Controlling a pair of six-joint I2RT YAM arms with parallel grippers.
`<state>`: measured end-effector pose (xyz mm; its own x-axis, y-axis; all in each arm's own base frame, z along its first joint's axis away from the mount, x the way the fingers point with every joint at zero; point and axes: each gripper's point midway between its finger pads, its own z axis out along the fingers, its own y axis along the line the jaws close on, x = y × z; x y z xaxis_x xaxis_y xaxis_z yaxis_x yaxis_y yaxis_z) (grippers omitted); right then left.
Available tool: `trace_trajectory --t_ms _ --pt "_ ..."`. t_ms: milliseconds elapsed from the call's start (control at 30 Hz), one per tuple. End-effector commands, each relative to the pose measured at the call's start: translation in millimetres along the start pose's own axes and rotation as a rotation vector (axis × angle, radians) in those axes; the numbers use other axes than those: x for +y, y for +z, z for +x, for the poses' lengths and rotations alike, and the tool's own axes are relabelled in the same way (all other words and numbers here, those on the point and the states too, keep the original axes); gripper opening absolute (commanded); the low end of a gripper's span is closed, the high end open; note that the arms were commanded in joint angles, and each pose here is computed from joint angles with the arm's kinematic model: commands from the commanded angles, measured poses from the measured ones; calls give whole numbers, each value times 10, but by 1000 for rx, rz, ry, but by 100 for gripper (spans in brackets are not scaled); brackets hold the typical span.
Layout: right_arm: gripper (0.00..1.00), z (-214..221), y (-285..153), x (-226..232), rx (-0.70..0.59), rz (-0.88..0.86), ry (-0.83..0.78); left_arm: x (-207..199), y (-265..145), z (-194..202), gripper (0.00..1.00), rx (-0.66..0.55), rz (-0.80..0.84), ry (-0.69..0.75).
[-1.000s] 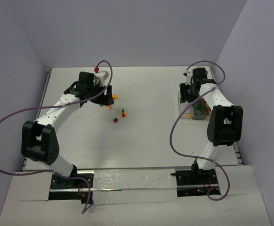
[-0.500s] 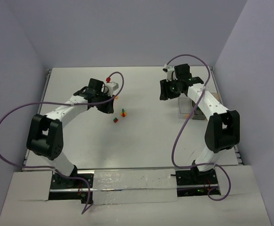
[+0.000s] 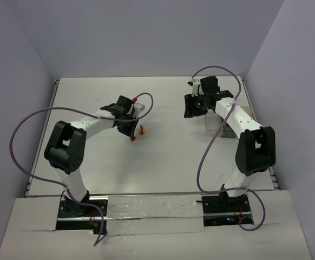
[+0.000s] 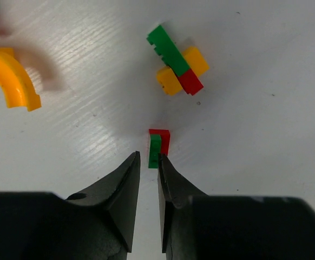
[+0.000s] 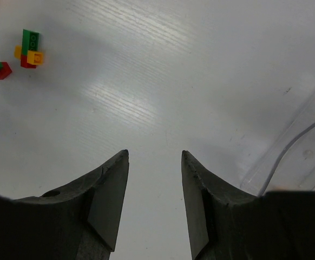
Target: Sort the legos into containers by color
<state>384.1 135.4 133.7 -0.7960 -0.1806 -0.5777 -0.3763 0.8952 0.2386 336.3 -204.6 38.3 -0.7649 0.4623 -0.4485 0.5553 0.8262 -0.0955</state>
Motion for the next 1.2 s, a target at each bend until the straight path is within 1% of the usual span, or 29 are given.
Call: trace_trajectory --t_ms 0,100,267,433,667,900,1167 --pt "51 -159 -136 21 -72 4 -13 106 -39 -196 29 -34 -62 -8" --pt "51 -155 -137 23 -70 2 -14 117 -12 -191 29 -26 -67 -9" --pt "51 -152 -139 13 -69 5 -15 66 31 -173 32 -11 -37 -9" --pt "52 -137 -120 8 -62 4 -16 44 29 -185 38 -14 -22 -10" --pt "52 -116 -93 18 -54 -3 -14 8 -38 -252 36 -45 -7 -5" --pt "52 -87 -78 10 -49 -5 -12 -127 -78 -238 32 -49 69 15" --pt "52 -63 -56 12 -42 -9 -10 -173 -74 -229 35 -48 99 33"
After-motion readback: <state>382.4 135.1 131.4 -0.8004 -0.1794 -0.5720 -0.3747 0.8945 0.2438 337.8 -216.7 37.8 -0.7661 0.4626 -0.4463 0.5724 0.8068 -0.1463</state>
